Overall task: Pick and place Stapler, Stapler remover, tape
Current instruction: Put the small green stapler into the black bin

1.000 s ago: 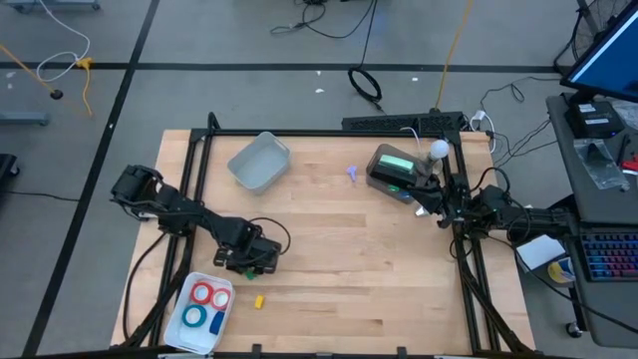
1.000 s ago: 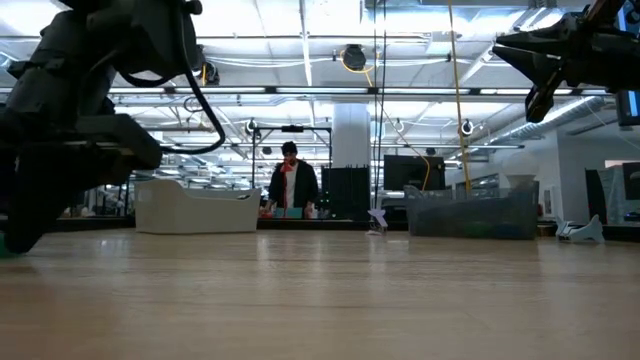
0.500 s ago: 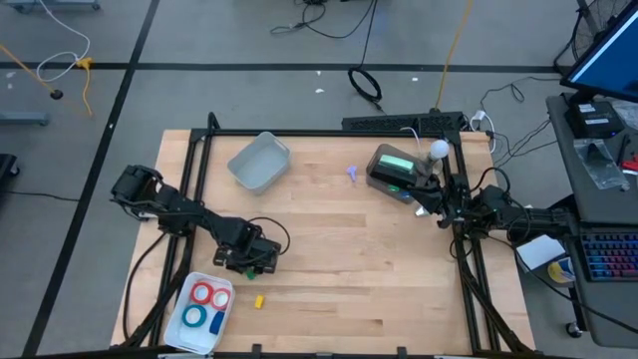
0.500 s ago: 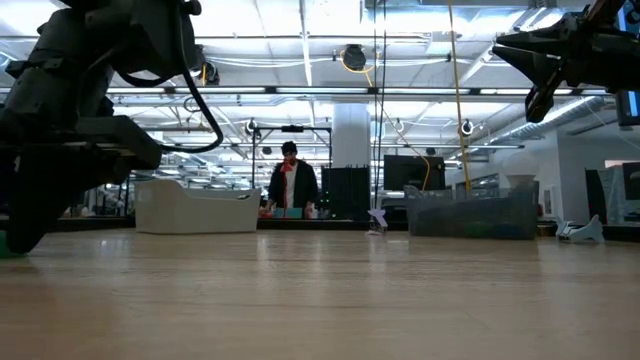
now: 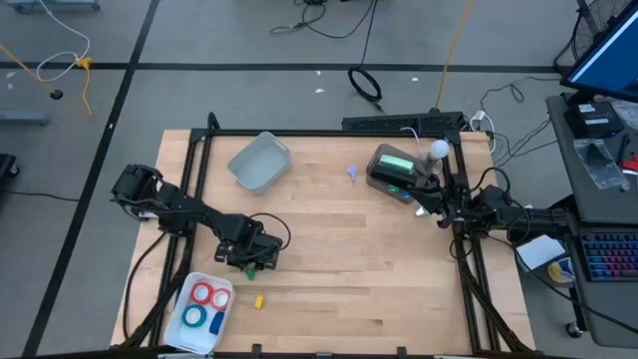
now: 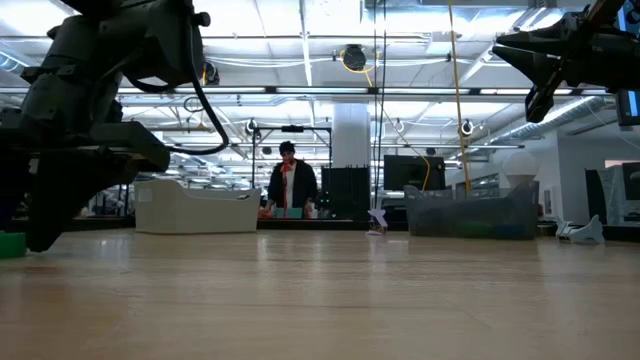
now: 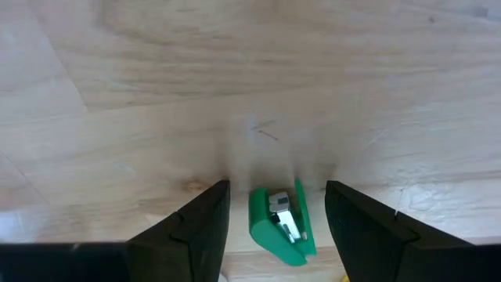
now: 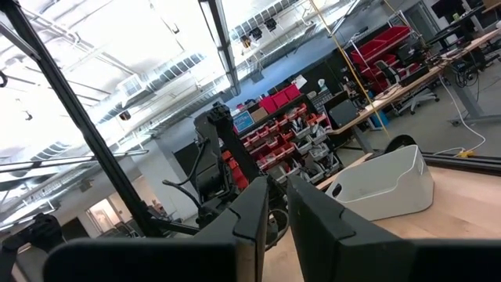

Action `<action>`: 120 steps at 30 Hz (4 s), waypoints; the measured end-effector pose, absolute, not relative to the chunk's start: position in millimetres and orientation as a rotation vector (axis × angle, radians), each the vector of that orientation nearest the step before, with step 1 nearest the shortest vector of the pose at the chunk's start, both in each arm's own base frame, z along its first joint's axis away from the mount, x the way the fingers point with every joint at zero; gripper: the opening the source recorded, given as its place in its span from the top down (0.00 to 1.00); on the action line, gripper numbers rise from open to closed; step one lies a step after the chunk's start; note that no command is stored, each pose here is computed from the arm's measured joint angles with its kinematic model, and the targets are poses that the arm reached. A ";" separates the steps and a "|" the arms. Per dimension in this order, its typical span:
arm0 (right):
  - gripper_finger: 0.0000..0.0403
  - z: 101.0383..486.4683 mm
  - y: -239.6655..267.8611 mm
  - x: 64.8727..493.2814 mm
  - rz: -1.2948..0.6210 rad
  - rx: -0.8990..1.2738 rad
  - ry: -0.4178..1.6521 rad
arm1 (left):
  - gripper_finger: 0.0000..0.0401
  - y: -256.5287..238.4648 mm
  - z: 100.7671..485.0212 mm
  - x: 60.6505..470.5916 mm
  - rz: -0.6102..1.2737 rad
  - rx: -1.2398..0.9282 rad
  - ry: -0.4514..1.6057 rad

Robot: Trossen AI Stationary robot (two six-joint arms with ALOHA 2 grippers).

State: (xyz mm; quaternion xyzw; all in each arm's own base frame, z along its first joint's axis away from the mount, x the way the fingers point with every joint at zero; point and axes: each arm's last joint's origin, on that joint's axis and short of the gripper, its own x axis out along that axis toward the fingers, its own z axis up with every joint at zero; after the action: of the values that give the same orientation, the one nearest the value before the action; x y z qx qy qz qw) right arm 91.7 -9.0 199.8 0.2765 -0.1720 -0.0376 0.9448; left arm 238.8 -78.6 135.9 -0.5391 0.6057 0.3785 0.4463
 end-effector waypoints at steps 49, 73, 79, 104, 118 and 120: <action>0.89 184.3 -10.5 130.4 -0.100 0.533 -0.170 | 0.99 43.1 194.5 291.4 0.369 -1.402 0.727; 0.89 179.9 -10.9 135.7 -0.110 0.537 -0.138 | 1.00 -78.7 255.5 262.9 -0.124 -0.640 0.887; 0.89 178.8 -10.9 136.6 -0.111 0.548 -0.129 | 1.00 -114.5 249.9 258.7 -0.231 -0.363 1.011; 0.89 173.9 -10.9 137.7 -0.119 0.586 -0.084 | 0.92 -206.5 215.0 275.2 -0.490 -0.101 1.094; 0.89 170.2 -9.4 138.1 -0.080 0.585 -0.032 | 0.79 -228.8 182.1 285.7 -0.457 -0.278 1.156; 0.89 169.9 -9.4 138.2 -0.081 0.585 -0.028 | 0.77 -229.6 179.2 285.3 -0.442 -0.285 1.169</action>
State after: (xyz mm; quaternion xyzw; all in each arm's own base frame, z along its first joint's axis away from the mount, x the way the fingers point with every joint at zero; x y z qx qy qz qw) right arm 138.2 -9.4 169.9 0.2882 -0.0137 -0.0399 0.9566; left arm 285.3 -229.6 179.2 -0.1331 0.5454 -0.2062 0.8014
